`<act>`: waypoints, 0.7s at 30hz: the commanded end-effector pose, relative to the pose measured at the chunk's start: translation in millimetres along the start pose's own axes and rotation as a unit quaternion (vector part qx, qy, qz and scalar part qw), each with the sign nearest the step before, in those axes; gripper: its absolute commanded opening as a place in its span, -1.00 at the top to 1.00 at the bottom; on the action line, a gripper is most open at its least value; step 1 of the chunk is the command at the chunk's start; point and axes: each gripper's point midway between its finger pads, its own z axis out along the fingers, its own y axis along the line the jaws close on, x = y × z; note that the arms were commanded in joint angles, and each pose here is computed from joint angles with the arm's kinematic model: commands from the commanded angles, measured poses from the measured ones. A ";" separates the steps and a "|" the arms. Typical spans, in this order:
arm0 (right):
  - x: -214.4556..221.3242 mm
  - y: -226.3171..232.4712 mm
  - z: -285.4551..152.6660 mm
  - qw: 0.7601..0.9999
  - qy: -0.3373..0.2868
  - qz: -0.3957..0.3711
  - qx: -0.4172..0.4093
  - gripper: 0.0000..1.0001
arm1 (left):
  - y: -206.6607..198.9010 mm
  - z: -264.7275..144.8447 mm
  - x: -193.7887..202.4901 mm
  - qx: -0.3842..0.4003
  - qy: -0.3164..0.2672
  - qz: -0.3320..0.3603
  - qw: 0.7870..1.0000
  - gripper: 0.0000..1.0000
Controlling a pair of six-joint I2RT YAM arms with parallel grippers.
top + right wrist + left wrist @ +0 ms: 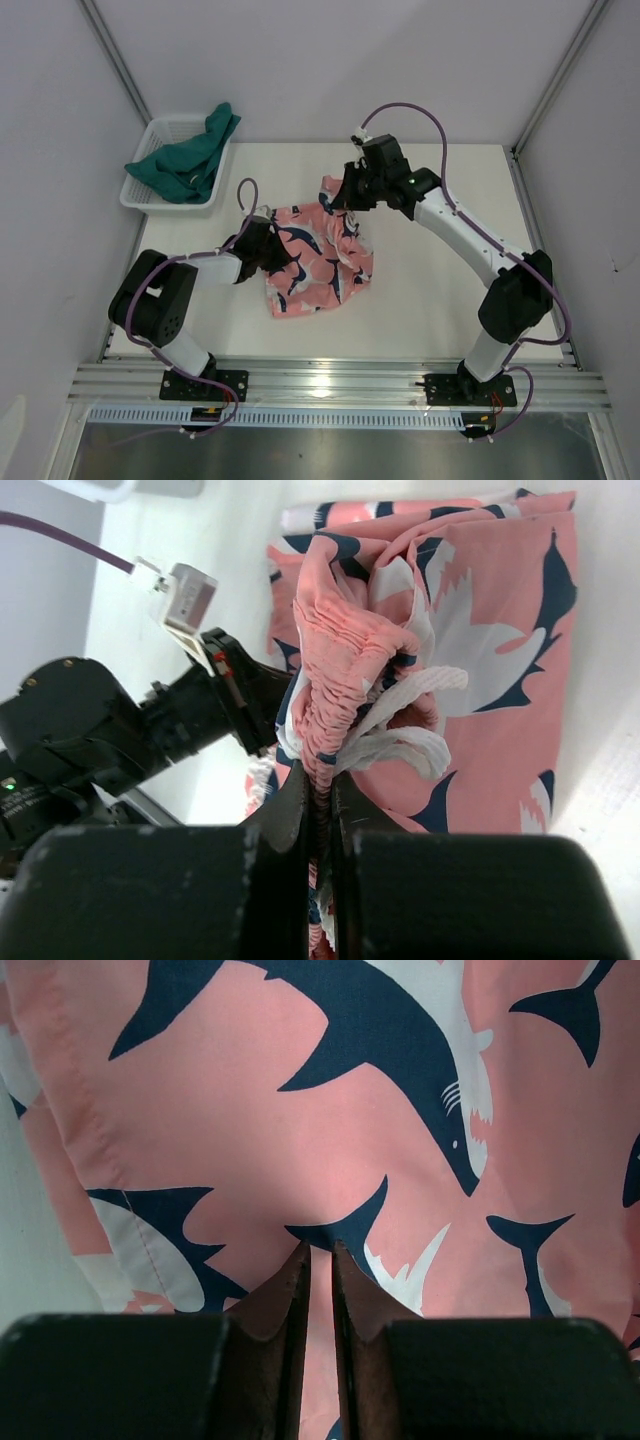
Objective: Fold and stack the shorts
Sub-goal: Fold the shorts
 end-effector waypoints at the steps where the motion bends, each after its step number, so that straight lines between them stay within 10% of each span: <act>1: -9.0 20.1 15.2 0.999 -0.023 0.017 -0.040 1.00 | 0.2 2.0 8.4 -0.004 0.015 0.013 1.000 0.68; 21: 53.5 -3.5 103.7 0.992 0.005 0.088 -0.089 1.00 | -6.7 -0.6 9.3 0.007 0.015 0.014 1.000 0.69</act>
